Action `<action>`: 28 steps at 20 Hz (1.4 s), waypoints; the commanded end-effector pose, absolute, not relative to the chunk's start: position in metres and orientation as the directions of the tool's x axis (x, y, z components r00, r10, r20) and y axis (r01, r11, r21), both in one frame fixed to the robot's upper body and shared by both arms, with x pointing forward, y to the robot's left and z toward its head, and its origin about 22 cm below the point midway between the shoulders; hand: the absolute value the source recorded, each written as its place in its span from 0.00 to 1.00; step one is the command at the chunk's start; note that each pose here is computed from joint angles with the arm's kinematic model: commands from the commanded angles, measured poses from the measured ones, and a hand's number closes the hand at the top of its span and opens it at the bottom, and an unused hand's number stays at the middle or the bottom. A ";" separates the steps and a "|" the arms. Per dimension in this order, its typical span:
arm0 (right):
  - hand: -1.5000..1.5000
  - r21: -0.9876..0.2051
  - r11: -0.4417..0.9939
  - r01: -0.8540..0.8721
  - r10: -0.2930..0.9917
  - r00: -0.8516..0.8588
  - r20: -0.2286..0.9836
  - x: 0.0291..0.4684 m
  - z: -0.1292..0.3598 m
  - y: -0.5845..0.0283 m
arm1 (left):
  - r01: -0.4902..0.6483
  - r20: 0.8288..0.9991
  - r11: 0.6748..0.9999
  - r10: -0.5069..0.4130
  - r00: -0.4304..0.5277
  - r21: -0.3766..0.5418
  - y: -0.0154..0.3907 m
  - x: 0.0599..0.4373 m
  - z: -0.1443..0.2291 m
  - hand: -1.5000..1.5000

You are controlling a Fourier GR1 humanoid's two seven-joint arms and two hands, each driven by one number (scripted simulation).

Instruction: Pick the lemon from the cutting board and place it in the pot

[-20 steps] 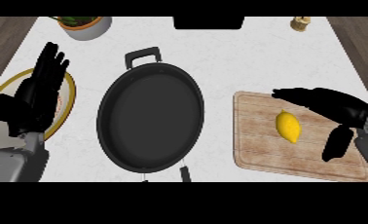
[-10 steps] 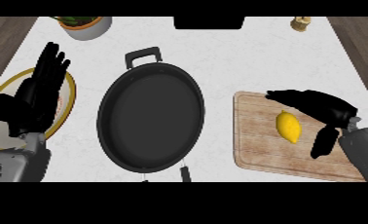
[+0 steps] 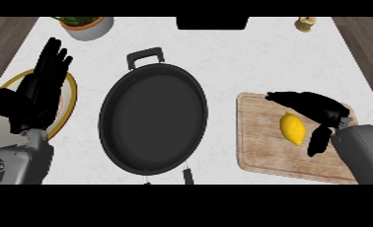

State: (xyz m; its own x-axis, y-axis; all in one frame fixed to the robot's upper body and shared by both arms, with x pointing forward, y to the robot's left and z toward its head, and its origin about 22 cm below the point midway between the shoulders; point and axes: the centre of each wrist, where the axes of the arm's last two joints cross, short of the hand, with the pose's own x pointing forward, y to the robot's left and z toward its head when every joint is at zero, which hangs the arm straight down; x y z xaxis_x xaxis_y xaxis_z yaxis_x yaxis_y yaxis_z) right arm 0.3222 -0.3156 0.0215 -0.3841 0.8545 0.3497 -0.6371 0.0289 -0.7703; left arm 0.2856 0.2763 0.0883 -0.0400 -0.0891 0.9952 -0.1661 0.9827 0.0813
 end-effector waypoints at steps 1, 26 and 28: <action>1.00 -0.781 -0.056 -0.622 0.812 -0.484 0.327 0.323 0.011 -0.323 | -0.141 0.995 0.986 -0.092 -0.040 0.085 0.274 0.282 0.075 0.50; 1.00 -0.865 0.099 -0.493 0.763 -0.520 0.384 0.238 -0.005 -0.060 | -0.122 0.997 0.990 -0.078 -0.017 0.075 0.267 0.286 0.077 0.50; 1.00 -0.879 0.206 -0.431 0.764 -0.490 0.419 0.227 0.005 -0.055 | -0.125 0.997 0.990 -0.074 -0.009 0.073 0.271 0.285 0.075 0.50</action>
